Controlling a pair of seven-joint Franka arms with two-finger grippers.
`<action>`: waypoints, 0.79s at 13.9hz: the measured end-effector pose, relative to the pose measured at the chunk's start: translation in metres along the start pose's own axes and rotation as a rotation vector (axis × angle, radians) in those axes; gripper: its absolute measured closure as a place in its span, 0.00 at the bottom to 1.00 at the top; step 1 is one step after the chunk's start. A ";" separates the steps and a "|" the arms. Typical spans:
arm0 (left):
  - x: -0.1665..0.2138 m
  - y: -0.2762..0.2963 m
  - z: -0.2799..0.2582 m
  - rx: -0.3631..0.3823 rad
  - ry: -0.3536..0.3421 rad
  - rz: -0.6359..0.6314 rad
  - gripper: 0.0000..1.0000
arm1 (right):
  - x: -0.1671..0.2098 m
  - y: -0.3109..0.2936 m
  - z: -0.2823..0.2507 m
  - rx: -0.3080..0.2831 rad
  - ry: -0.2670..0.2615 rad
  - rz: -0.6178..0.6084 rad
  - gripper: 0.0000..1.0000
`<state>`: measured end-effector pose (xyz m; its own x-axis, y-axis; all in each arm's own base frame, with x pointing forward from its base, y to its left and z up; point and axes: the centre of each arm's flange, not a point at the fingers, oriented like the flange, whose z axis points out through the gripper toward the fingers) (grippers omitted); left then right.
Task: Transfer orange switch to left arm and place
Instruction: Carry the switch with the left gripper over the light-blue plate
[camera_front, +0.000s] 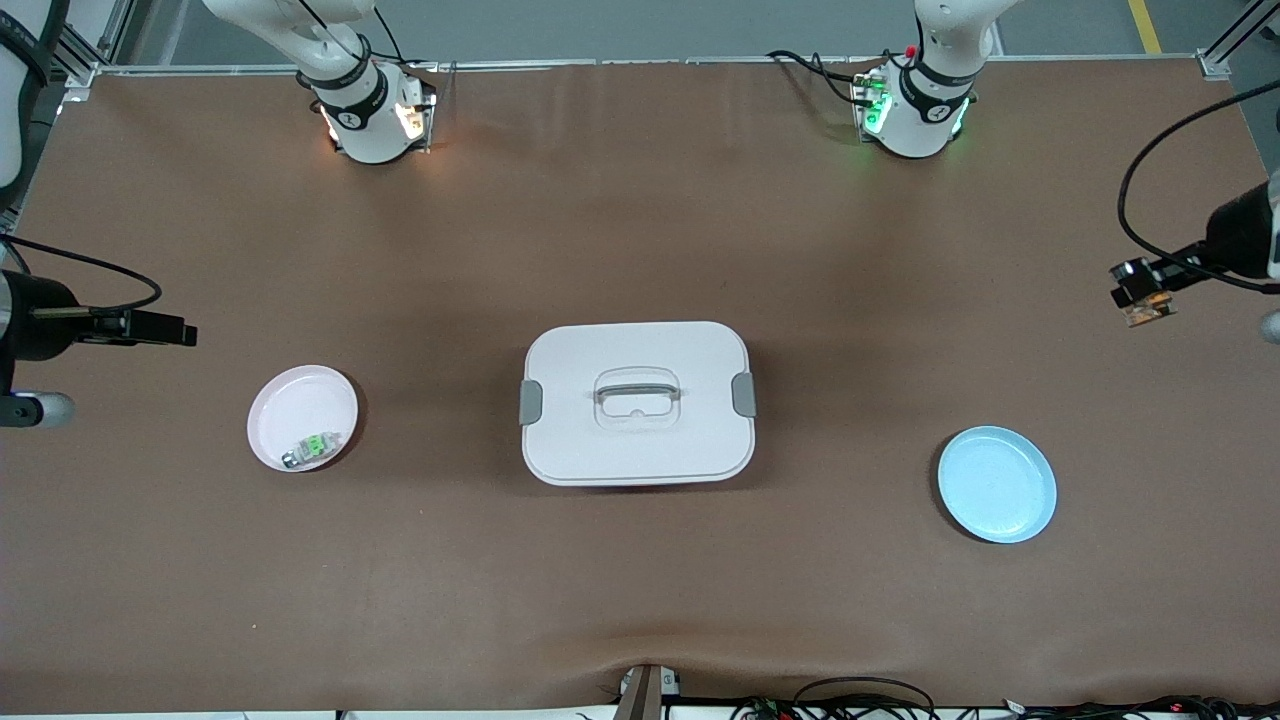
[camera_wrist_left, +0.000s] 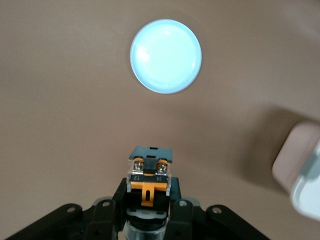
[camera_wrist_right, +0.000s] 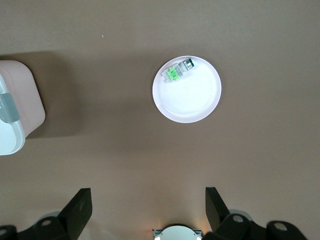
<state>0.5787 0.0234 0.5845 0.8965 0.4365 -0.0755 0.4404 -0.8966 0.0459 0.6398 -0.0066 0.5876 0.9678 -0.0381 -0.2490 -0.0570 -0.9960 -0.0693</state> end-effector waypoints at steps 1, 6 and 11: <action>0.008 -0.003 0.004 -0.010 0.007 -0.090 0.65 | -0.004 -0.001 -0.005 0.001 0.009 -0.004 0.00; 0.042 -0.018 0.035 -0.054 0.027 -0.404 0.65 | -0.017 -0.025 -0.022 -0.070 0.055 -0.033 0.00; 0.059 -0.025 0.076 -0.073 0.087 -0.684 0.65 | -0.022 -0.010 -0.031 -0.074 0.073 -0.008 0.00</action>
<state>0.6172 0.0659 0.5029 0.4154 0.9091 -0.0317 0.9075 -0.4118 0.0834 0.6264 0.0014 0.6241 0.9836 -0.0336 -0.1772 -0.0339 -0.9994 0.0011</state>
